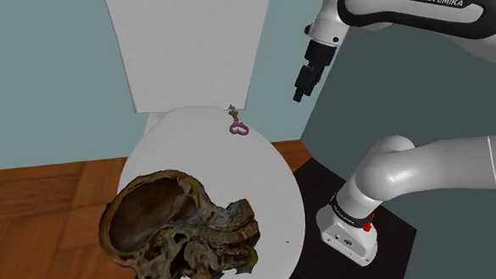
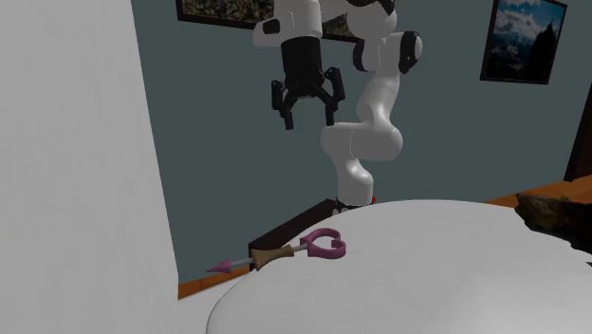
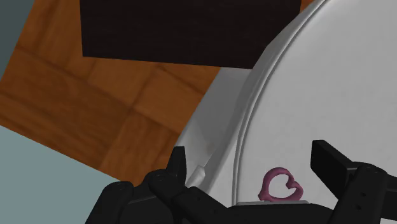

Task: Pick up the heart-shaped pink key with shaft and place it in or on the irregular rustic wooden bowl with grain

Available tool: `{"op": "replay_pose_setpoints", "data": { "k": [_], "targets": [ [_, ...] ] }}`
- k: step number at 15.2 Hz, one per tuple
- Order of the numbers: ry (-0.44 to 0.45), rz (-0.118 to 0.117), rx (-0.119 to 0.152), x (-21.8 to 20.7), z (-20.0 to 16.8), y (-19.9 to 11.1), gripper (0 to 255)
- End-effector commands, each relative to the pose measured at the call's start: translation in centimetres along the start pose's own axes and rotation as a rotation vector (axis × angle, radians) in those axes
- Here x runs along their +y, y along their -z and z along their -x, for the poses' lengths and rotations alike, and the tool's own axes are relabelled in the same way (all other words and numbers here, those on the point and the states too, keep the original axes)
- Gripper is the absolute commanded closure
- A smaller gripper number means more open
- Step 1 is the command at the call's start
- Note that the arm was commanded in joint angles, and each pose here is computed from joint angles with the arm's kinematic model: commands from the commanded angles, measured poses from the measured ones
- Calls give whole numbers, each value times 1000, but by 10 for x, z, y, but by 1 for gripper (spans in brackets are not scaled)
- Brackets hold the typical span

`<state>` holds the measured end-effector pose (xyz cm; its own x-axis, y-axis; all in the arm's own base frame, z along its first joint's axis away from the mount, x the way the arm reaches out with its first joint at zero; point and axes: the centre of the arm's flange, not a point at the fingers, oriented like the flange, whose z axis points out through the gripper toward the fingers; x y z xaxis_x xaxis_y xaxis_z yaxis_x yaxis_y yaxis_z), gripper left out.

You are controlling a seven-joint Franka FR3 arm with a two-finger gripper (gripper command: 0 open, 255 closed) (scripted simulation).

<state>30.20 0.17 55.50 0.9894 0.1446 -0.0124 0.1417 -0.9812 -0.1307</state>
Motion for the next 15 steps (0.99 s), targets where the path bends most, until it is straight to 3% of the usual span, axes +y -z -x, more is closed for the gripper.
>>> {"op": "replay_pose_setpoints", "data": {
  "k": [1,15],
  "targets": [
    [0,0,0,0,0,0,0],
    [28,77,15,-27,-161,-85,0]
  ]
}}
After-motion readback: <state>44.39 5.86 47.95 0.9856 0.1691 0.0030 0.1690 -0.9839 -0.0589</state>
